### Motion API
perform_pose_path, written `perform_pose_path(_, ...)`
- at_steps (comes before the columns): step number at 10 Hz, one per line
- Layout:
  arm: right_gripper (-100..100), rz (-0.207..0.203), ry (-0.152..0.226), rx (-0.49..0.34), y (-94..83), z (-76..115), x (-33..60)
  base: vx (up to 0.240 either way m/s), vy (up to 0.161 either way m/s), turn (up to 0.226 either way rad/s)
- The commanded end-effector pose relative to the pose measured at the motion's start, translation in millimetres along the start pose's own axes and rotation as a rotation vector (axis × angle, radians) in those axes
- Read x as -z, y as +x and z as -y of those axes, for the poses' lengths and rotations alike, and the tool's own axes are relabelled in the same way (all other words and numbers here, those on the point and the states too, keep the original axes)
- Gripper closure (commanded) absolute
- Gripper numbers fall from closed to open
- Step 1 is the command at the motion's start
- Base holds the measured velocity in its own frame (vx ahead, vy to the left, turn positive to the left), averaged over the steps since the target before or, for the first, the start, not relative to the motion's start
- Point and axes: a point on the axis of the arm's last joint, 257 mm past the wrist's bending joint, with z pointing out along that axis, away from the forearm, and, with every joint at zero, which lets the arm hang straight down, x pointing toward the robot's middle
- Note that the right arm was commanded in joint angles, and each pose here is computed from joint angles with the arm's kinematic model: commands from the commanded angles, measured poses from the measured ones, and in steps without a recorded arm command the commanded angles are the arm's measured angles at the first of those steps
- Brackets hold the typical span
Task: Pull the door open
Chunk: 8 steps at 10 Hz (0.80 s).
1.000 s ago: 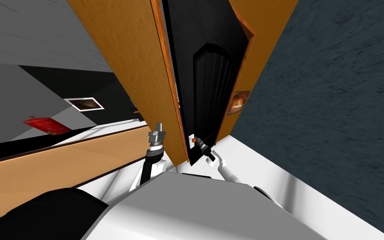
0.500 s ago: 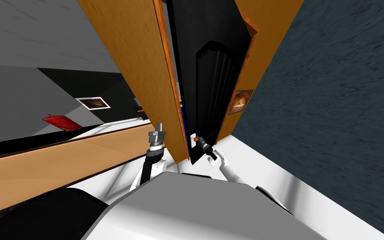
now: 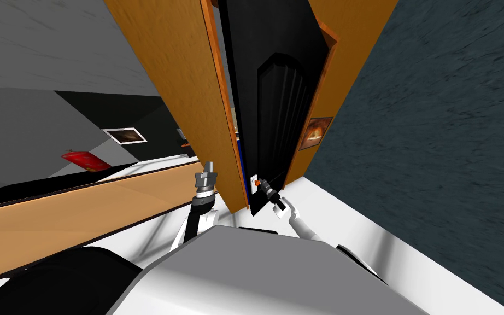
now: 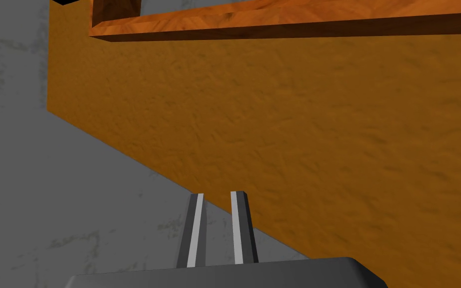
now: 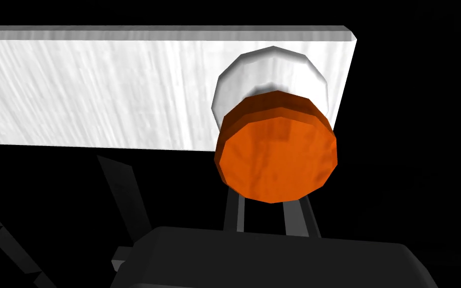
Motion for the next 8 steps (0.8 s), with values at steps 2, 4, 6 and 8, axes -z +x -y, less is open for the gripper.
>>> perform_pose_path(2, 100, -0.039, -0.007, -0.019, 25.9, 1.6, -3.6, -0.006, 0.004, -0.005)
perform_pose_path(4, 100, -0.039, -0.007, -0.019, 25.9, 1.6, -3.6, -0.007, 0.007, 0.008)
perform_pose_path(6, 100, -0.039, -0.007, -0.019, 25.9, 1.6, -3.6, 0.001, -0.009, -0.011)
perform_pose_path(8, 100, 0.003, -0.001, -0.042, -4.0, 1.1, 2.4, 0.001, -0.024, 0.039)
